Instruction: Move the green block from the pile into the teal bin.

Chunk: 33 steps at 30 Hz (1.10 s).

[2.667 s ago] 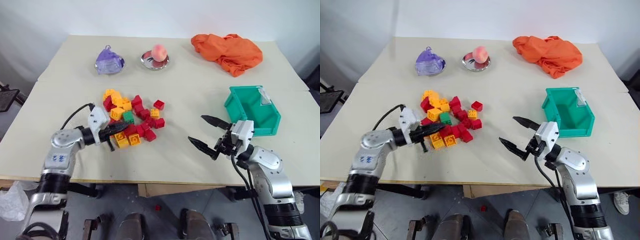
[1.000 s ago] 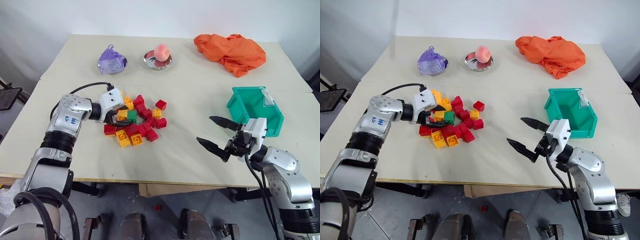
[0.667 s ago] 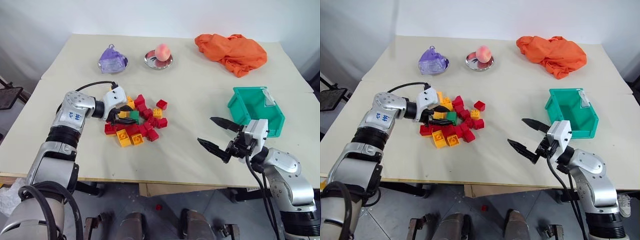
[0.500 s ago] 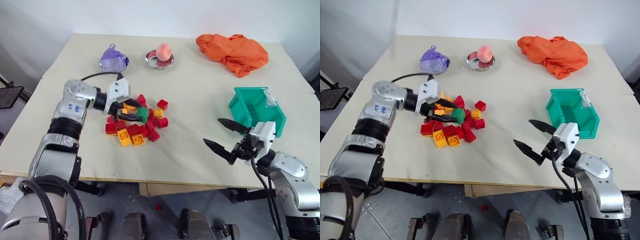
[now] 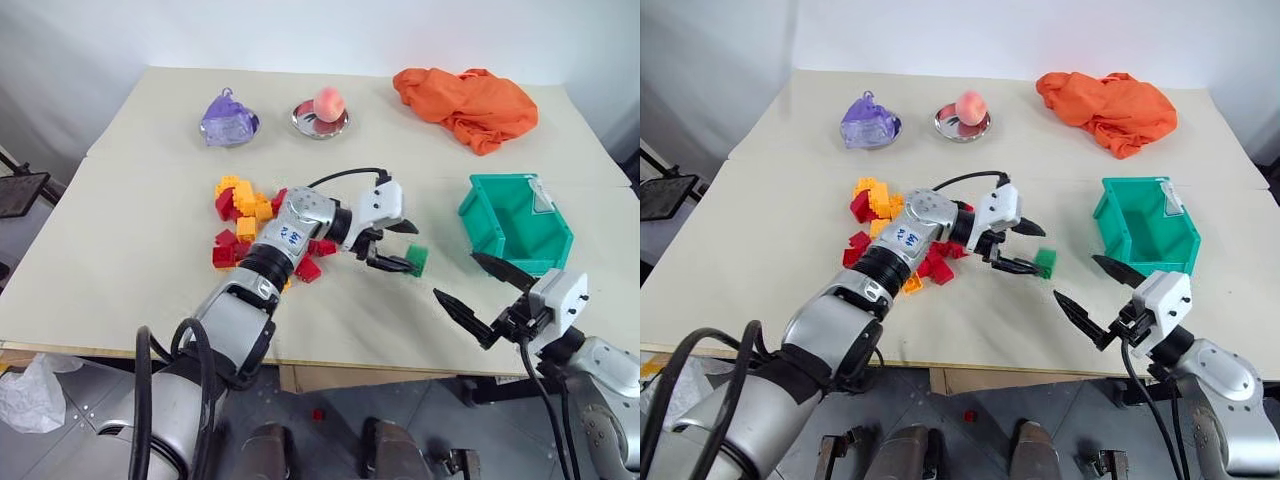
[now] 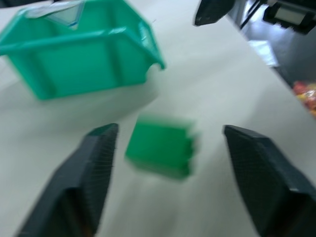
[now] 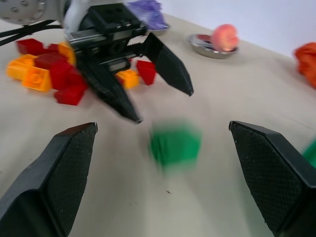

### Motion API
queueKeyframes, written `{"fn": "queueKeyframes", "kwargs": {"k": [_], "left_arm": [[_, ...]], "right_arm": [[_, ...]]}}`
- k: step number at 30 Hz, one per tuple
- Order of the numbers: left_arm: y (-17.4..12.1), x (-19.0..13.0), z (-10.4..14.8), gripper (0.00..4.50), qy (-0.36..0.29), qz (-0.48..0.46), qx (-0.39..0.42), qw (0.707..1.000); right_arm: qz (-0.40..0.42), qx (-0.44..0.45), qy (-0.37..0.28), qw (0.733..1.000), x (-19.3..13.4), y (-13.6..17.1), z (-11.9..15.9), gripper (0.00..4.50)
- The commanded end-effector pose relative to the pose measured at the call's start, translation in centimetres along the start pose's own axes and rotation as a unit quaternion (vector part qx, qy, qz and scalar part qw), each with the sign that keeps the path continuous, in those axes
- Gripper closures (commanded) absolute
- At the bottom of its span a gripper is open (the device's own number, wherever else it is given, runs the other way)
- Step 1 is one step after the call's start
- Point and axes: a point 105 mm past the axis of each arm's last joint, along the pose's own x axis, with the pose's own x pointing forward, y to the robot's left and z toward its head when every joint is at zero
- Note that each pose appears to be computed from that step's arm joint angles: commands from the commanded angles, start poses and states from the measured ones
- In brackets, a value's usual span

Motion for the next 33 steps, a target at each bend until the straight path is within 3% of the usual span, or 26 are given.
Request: {"fn": "queueKeyframes", "kwargs": {"k": [1,7,11,14,22,26,29,33], "left_arm": [[0.6,-1.0,1.1,0.05,-0.039,0.028,0.029,0.998],[1.0,-7.9,0.2,0.05,-0.098,0.078,0.023,0.992],[-1.4,-12.8,-1.0,0.05,-0.115,0.09,0.033,0.989],[-3.5,-15.6,-1.9,0.05,-0.104,0.121,0.02,0.987],[-7.5,-16.6,-1.4,0.05,-0.09,0.129,0.005,0.988],[-8.1,-16.2,-1.1,0.05,-0.087,0.118,-0.001,0.989],[-8.2,-16.0,-1.1,0.0,-0.086,0.117,-0.004,0.989],[-8.2,-15.8,-1.2,0.0,-0.089,0.118,-0.007,0.989]], "right_arm": [[-0.019,-0.015,-0.008,1.0,-0.2,0.1,1.3,0.0],[-0.026,0.026,0.034,0.999,0.1,-0.3,-0.2,0.0],[-0.01,0.043,0.079,0.996,1.5,-0.8,-1.6,0.0],[-0.045,0.07,0.118,0.989,3.0,-2.1,-3.1,0.0],[-0.041,0.126,0.223,0.966,4.3,-1.7,-6.6,0.0],[-0.028,0.129,0.23,0.964,5.3,-1.1,-7.0,0.0],[-0.044,0.113,0.218,0.968,5.9,-1.5,-6.8,0.6],[-0.059,0.104,0.2,0.973,5.6,-2.1,-6.4,1.95]]}}
